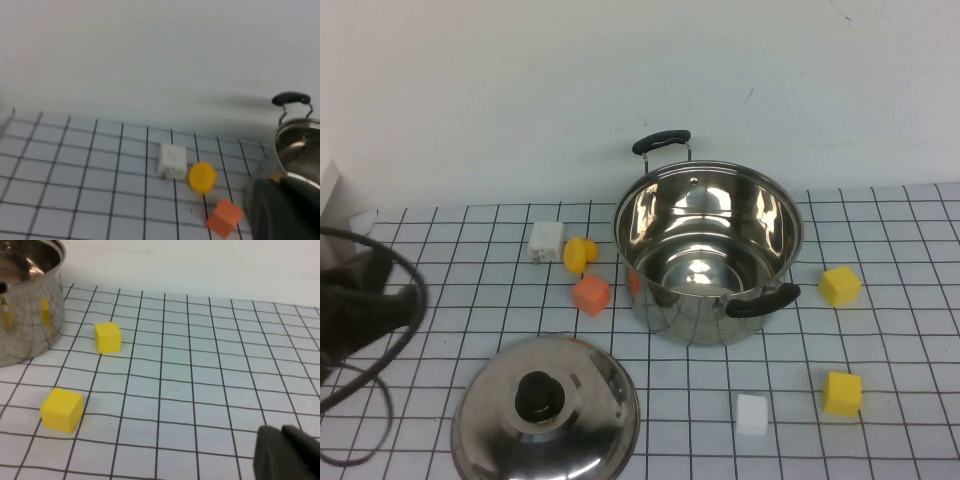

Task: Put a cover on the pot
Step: Pick up the pot lid, then place the pot lid on the pot

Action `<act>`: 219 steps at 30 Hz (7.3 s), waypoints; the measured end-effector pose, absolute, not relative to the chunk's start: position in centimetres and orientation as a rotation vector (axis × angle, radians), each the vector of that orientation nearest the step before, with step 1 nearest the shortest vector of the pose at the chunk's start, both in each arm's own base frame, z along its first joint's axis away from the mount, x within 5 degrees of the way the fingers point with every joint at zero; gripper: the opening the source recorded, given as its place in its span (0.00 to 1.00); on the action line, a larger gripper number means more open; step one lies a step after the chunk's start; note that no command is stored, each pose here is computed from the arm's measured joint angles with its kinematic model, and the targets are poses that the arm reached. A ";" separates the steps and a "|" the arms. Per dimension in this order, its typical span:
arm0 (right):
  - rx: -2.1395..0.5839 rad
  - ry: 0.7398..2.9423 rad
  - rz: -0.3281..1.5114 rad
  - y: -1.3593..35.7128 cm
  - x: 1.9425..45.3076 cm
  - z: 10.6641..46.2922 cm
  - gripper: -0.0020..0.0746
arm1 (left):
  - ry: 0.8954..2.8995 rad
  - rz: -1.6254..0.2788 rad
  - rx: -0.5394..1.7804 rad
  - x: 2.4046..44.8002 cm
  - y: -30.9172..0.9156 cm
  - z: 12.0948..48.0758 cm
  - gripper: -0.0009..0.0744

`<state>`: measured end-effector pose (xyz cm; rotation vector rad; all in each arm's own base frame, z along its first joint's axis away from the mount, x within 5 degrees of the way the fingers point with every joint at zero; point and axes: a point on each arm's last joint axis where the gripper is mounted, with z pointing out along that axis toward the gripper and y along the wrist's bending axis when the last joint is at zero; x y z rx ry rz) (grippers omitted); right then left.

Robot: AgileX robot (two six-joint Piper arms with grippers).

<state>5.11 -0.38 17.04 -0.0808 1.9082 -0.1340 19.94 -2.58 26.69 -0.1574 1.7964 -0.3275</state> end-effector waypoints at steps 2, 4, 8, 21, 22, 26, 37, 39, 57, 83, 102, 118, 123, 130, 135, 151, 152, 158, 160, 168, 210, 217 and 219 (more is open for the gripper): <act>-0.081 1.908 -0.134 -0.4 5.1 17.0 0.04 | 1.822 -0.351 -0.133 20.9 -3.2 25.6 0.01; -0.081 1.908 -0.134 -0.4 5.1 17.0 0.04 | 1.833 -0.367 -0.063 21.5 -4.1 24.4 0.01; -0.081 1.908 -0.134 -0.4 5.1 17.0 0.04 | 1.831 -0.385 0.155 22.0 -6.4 21.7 0.12; -0.081 1.908 -0.134 -0.4 5.1 17.0 0.04 | 1.852 -0.384 0.318 24.1 -8.9 13.6 0.89; -0.081 1.908 -0.134 -0.4 5.1 17.0 0.04 | 1.862 -0.386 0.312 24.2 -8.9 12.9 0.90; -0.081 1.908 -0.134 -0.4 5.1 17.0 0.04 | 1.939 -0.398 0.304 24.3 -9.0 9.9 0.90; -0.081 1.908 -0.134 -0.4 5.1 17.0 0.04 | 2.055 -0.396 0.255 24.1 -8.7 6.1 0.75; -0.081 1.908 -0.134 -0.4 5.1 17.0 0.04 | 2.056 -0.393 0.234 24.1 -8.6 6.0 0.66; -0.081 1.908 -0.134 -0.4 5.1 17.0 0.04 | 2.038 -0.301 0.058 22.8 -6.9 8.7 0.45; -0.081 1.908 -0.134 -0.4 5.1 17.0 0.04 | 1.775 -0.460 0.294 30.1 -12.2 28.6 0.45; -0.081 1.908 -0.134 -0.4 5.1 17.0 0.04 | 1.856 -0.523 0.474 40.3 -21.0 25.2 0.45; -0.081 1.908 -0.134 -0.4 5.1 17.0 0.04 | 1.881 -0.504 0.663 41.0 -25.5 21.6 0.45; -0.081 1.908 -0.134 -0.4 5.1 17.0 0.04 | 1.886 -0.493 0.661 41.1 -25.5 21.6 0.45; -0.081 1.908 -0.134 -0.4 5.1 17.0 0.04 | 1.893 -0.492 0.652 41.1 -25.5 21.6 0.46; -0.081 1.908 -0.134 -0.4 5.1 17.0 0.04 | 1.898 -0.488 0.647 41.1 -25.5 21.5 0.46; -0.081 1.908 -0.134 -0.4 5.1 17.0 0.04 | 1.980 -0.464 0.529 41.5 -25.0 21.0 0.46; -0.081 1.908 -0.134 -0.4 5.1 17.0 0.04 | 1.974 -0.477 0.536 41.4 -25.1 20.9 0.46; -0.081 1.908 -0.134 -0.4 5.1 17.0 0.04 | 1.940 -0.536 0.573 41.4 -25.6 20.8 0.46; -0.081 1.908 -0.134 -0.4 5.1 17.0 0.04 | 1.929 -0.529 0.595 41.4 -25.6 20.9 0.46; -0.081 1.908 -0.134 -0.4 5.1 17.0 0.04 | 1.894 -0.504 0.667 41.5 -25.8 20.6 0.46; -0.081 1.908 -0.134 -0.4 5.1 17.0 0.04 | 1.874 -0.592 0.548 42.0 -26.2 19.5 0.60; -0.081 1.908 -0.134 -0.4 5.1 17.0 0.04 | 1.880 -0.537 0.526 41.8 -25.5 21.5 0.69; -0.081 1.908 -0.134 -0.4 5.1 17.0 0.04 | 1.872 -0.514 0.519 41.6 -25.2 22.8 0.67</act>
